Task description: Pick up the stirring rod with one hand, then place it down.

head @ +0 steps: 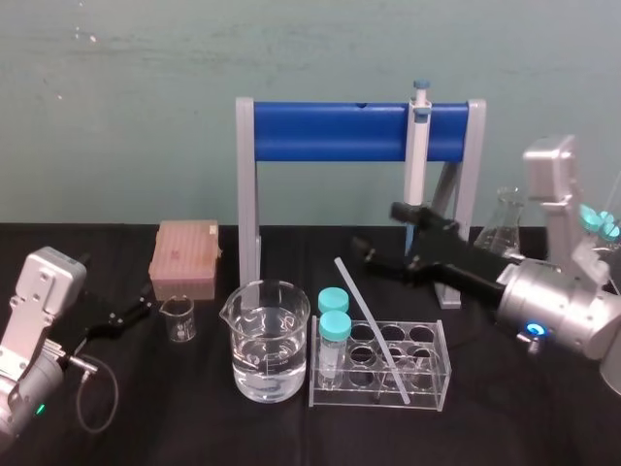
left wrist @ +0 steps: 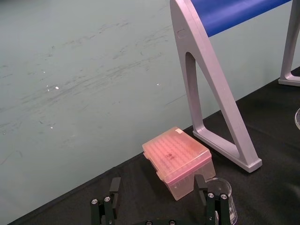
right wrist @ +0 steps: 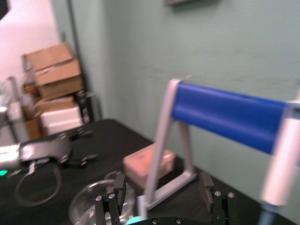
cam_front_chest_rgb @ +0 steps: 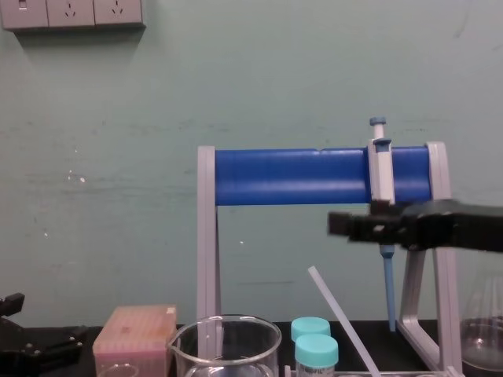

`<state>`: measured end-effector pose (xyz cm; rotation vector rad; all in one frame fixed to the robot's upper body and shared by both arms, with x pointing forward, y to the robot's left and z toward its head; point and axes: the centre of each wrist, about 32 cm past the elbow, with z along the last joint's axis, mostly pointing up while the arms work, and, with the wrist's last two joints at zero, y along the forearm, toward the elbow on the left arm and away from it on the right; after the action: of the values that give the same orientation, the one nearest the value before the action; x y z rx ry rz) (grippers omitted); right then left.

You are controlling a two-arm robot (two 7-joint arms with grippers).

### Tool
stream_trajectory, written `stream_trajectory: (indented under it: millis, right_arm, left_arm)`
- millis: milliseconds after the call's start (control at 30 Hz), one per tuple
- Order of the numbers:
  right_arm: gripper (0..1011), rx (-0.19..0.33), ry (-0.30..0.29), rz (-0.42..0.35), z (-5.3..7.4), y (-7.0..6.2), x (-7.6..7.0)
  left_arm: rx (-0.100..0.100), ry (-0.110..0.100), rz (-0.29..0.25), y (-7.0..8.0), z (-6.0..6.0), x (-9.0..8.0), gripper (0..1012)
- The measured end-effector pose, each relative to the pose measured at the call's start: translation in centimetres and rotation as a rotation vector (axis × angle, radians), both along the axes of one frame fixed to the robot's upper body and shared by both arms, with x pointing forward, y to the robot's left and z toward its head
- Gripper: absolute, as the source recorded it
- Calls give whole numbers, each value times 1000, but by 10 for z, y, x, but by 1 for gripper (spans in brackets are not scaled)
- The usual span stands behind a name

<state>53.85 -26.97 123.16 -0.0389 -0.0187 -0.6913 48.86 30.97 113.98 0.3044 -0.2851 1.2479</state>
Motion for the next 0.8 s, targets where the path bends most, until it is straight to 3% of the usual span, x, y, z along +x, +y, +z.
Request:
stream_trajectory:
  millis: [133,333,800]
  right_arm:
    - [1003,-46,18,57,-3,8,4]
    - [1003,-98,69,79,-12,16,11]
    - [1003,-121,121,61,-29,24,22]
  left_arm:
    - [0,0,0,0,0,0,1000]
    - [0,0,0,0,0,0,1000]
    - [0,0,0,0,0,0,1000]
